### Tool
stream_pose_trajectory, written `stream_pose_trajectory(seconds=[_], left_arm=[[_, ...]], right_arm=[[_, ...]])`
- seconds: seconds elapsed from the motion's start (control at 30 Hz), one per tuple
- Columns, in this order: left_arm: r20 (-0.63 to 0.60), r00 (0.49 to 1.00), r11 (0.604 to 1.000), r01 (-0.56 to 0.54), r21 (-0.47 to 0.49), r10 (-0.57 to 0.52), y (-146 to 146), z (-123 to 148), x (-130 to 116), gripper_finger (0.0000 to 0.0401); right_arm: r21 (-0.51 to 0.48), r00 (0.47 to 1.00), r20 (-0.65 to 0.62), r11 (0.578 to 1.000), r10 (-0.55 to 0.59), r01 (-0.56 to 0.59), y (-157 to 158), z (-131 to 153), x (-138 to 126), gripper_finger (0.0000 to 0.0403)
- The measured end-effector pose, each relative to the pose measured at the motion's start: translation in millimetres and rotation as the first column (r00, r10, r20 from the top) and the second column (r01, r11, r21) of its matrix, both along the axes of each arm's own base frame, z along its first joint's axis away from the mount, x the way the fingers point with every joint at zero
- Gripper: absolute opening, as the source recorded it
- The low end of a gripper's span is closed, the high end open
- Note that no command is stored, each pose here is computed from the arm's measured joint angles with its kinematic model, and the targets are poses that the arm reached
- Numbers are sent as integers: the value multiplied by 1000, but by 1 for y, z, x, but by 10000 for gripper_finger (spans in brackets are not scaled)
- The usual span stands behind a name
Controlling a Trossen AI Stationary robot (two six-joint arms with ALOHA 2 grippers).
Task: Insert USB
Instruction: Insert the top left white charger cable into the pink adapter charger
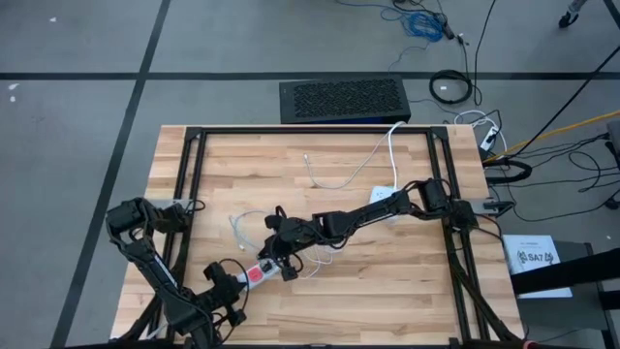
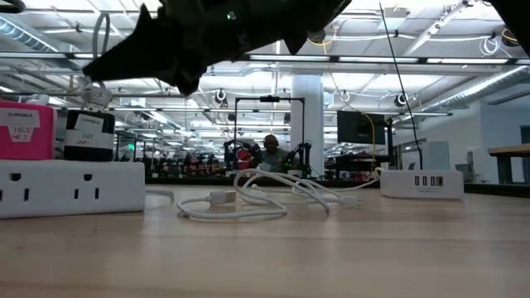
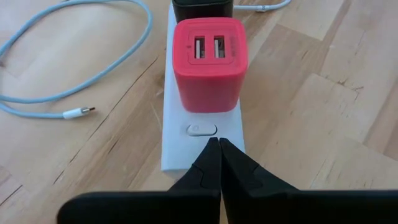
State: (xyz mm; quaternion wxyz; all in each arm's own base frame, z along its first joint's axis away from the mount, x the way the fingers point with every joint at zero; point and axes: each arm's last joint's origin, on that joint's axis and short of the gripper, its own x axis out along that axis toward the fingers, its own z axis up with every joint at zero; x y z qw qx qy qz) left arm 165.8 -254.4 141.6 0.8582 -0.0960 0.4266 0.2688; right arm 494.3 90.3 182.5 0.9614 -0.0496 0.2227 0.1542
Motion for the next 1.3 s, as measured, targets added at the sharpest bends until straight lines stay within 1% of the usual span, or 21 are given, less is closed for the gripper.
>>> stream_pose_trajectory(seconds=[0.17, 0.23, 0.43, 0.67, 0.83, 0.97, 1.07, 1.17, 1.23, 1.3], left_arm=[[1, 1000, 1000, 0, -1, 0, 0, 0, 0, 2], [1, 1000, 1000, 1, -1, -1, 0, 0, 0, 2], [0, 1000, 1000, 1, -1, -1, 0, 0, 0, 2], [0, 1000, 1000, 1, -1, -1, 0, 0, 0, 2], [1, 1000, 1000, 1, -1, -1, 0, 0, 0, 2], [1, 1000, 1000, 1, -2, -1, 0, 0, 0, 2], [1, 1000, 1000, 2, -2, -2, 0, 0, 0, 2], [1, 1000, 1000, 3, -1, -3, 0, 0, 0, 2], [1, 1000, 1000, 4, -1, -4, 0, 0, -1, 2], [1, 1000, 1000, 6, 0, -6, -1, 0, -1, 2]], right_arm=[[-7, 999, -45, 1000, -5, 4, -3, -9, -1, 0], [-2, 999, -34, 1000, 4, -4, -1, -8, -1, 4], [21, 1000, -29, 1000, -6, 6, -2, -6, 0, 31], [33, 1000, -7, 999, -2, 2, 0, 3, -2, 81], [97, 1000, -12, 995, 9, -8, -1, 15, -4, 126], [139, 999, -13, 990, 39, -37, 0, 33, -10, 160], [141, 996, -69, 989, 61, -51, -1, 46, -20, 182], [113, 981, -182, 992, 67, -47, -4, 56, -36, 196], [100, 951, -293, 992, 100, -73, -6, 54, -46, 201], [131, 919, -361, 984, 157, -117, -8, 41, -53, 203]])
